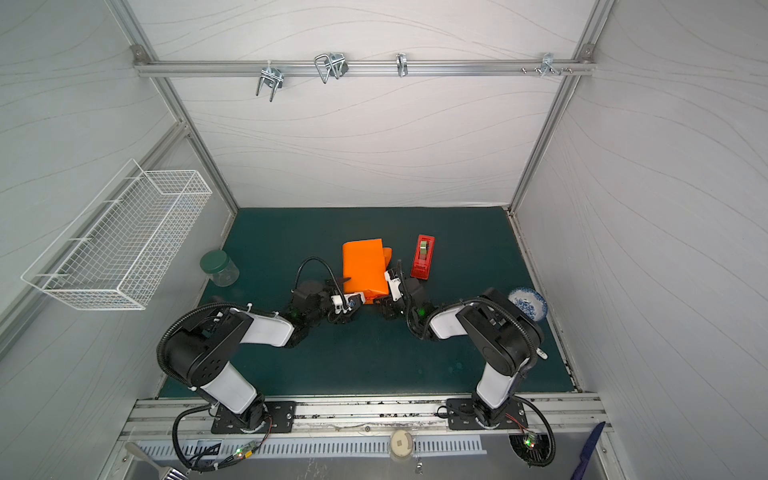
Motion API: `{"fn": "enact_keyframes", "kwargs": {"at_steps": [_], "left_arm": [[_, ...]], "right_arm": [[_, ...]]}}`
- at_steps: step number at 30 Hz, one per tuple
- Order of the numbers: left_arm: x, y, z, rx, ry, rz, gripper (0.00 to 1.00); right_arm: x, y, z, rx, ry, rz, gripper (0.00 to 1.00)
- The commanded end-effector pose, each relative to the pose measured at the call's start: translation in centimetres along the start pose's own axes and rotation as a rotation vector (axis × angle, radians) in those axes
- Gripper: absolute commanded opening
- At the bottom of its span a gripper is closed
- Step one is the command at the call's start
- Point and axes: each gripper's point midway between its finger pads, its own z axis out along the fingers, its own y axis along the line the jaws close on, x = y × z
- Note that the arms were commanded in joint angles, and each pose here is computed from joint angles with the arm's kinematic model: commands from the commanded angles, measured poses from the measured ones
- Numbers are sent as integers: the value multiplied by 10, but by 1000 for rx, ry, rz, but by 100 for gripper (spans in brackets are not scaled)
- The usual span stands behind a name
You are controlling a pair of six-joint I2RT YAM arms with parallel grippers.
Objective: Wrap the gift box in paper
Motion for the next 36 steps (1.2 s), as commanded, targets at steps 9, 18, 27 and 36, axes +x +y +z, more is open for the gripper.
{"fn": "enact_keyframes", "kwargs": {"at_steps": [9,18,27,36], "left_arm": [[6,5,10,-23,-16,27,87],[15,4,13,-23,-8,-7,73],[23,-1,18,-10,14,-18,69],[25,-1,18,-12,22,-24,69]], "right_arm": [[-11,2,4,-16,-27,-1,58],[-12,1,3,-20,-33,11,58],[-10,-8,-11,-14,-48,59,63],[-2,-10,-12,-7,-11,74,76]]}}
